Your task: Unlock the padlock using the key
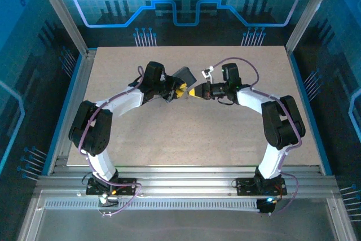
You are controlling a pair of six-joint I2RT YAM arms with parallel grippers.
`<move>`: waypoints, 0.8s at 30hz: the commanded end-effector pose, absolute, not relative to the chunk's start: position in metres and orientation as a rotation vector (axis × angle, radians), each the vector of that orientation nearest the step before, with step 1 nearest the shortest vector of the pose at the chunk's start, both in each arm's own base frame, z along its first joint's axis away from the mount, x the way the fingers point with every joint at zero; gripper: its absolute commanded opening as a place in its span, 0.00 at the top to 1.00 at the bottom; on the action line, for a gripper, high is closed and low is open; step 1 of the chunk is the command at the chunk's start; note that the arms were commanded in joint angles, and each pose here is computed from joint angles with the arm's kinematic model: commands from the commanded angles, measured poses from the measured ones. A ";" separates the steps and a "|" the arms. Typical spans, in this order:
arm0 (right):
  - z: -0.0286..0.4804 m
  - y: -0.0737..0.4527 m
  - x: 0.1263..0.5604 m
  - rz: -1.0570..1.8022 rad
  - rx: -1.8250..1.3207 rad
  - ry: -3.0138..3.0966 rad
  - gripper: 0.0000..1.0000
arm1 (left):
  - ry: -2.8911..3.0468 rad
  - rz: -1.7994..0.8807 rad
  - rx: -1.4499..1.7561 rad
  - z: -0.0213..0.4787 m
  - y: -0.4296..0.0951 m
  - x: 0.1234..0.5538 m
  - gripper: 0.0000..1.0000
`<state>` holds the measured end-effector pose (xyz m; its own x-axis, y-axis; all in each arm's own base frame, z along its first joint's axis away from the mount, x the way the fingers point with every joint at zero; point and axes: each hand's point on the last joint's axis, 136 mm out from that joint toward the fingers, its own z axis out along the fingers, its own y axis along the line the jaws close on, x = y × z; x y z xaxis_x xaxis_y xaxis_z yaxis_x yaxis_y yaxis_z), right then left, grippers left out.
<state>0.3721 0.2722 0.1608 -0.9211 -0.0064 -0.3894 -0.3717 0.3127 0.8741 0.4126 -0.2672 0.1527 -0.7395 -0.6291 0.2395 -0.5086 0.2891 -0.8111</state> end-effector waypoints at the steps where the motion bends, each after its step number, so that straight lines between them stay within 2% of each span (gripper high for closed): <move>1: 0.187 0.283 0.389 1.628 -0.422 2.149 1.00 | 2.435 -1.551 -0.889 0.189 -0.286 0.397 1.00; 15: 0.167 0.290 0.390 1.493 -0.456 2.185 1.00 | 2.410 -1.608 -0.904 0.195 -0.291 0.399 1.00; 24: 0.183 0.310 0.384 1.483 -0.545 2.106 1.00 | 2.418 -1.616 -0.929 0.190 -0.293 0.396 1.00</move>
